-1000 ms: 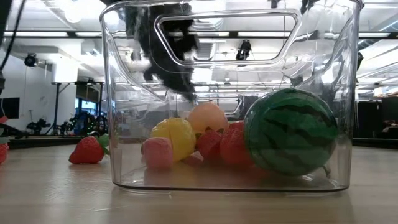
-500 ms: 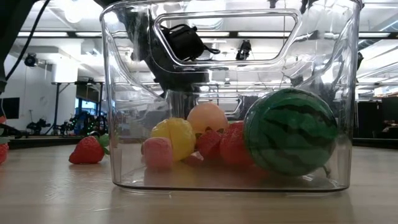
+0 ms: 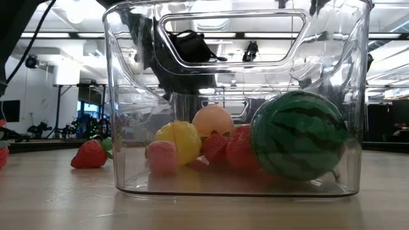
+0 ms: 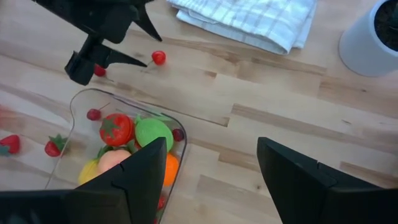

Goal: Pick and placing Produce into tupperware
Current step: Put the red cherry into the transparent bin

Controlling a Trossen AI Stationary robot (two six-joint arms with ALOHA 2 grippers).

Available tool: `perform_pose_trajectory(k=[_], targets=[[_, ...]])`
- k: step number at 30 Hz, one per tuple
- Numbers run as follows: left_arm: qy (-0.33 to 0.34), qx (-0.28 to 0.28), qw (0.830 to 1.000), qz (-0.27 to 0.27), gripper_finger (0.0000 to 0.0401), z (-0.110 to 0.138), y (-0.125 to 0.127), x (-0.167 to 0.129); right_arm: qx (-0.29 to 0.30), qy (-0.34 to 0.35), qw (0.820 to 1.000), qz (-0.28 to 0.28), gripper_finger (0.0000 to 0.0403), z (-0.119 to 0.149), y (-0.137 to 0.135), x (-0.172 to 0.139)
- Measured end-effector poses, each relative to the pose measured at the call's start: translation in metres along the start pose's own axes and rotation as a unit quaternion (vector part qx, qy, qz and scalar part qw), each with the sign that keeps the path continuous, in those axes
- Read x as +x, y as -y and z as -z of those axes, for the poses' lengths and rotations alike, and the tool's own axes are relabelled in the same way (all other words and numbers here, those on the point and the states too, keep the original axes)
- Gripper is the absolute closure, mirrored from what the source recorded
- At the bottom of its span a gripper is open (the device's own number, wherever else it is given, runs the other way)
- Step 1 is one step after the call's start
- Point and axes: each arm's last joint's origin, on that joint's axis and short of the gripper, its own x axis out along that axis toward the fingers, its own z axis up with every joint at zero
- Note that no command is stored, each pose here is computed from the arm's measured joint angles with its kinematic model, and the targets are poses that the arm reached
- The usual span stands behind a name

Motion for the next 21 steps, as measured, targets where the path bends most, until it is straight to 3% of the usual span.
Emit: perform_pose_trajectory(k=[7, 21], targets=[[-0.03, -0.003, 0.999, -0.021, 0.0189, 0.007, -0.002, 0.019, -0.002, 0.0, 1.0, 0.003, 0.0161, 0.001, 0.0, 0.002], [-0.03, -0.008, 0.999, -0.027, 0.0191, 0.012, -0.005, 0.021, 0.001, 0.0, 1.0, 0.004, 0.0161, 0.001, 0.001, 0.002]])
